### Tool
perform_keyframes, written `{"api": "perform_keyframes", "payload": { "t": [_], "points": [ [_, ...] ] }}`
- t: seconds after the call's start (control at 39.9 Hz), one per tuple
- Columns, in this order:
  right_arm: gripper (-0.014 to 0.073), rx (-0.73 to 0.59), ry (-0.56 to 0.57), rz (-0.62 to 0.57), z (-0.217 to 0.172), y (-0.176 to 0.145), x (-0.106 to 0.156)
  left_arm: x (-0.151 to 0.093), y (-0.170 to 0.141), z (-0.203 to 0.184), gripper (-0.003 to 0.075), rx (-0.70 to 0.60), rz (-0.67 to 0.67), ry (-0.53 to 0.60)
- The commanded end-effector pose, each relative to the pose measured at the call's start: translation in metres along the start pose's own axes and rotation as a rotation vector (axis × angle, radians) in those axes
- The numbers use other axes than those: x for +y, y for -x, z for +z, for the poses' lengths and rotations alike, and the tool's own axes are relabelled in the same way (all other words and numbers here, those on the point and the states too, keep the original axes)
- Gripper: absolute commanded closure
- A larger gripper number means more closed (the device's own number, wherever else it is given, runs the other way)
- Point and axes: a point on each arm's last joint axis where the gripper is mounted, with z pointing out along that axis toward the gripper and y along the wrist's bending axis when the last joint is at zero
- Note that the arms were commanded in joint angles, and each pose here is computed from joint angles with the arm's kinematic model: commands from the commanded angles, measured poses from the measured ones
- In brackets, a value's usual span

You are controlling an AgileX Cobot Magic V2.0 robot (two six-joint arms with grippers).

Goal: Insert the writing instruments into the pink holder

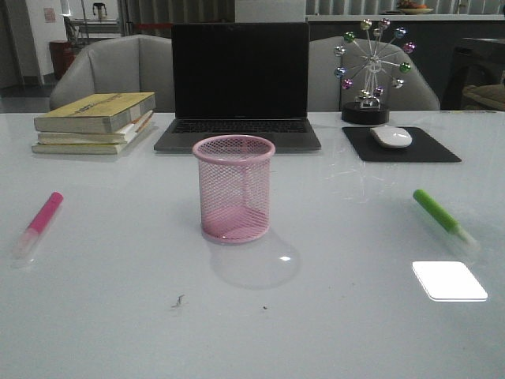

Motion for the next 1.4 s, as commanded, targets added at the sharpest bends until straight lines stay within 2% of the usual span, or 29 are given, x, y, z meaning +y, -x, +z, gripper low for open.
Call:
{"api": "perform_keyframes", "payload": {
  "t": [0.0, 0.25, 0.45, 0.55, 0.83, 1.38],
  "points": [
    [0.0085, 0.008, 0.002, -0.029, 0.002, 0.027, 0.003, -0.001, 0.019, -0.004, 0.0325, -0.094, -0.018, -0.002],
    [0.0085, 0.116, 0.0, -0.05, 0.045, 0.059, 0.006, -0.001, 0.019, -0.004, 0.0325, -0.093, -0.018, -0.002],
    [0.0085, 0.194, 0.053, -0.056, 0.077, 0.07, 0.011, -0.001, 0.019, -0.004, 0.0325, -0.093, -0.018, -0.002],
    [0.0085, 0.251, 0.094, -0.08, 0.093, 0.07, 0.016, -0.001, 0.019, -0.004, 0.0325, -0.09, -0.018, -0.002],
    [0.0085, 0.35, 0.095, -0.086, 0.132, 0.057, 0.018, -0.002, 0.018, -0.004, 0.0325, -0.077, -0.017, -0.004],
    [0.0085, 0.454, 0.095, -0.095, 0.163, 0.039, 0.016, -0.002, 0.015, -0.004, 0.0325, -0.047, -0.013, -0.01]
  ]
}}
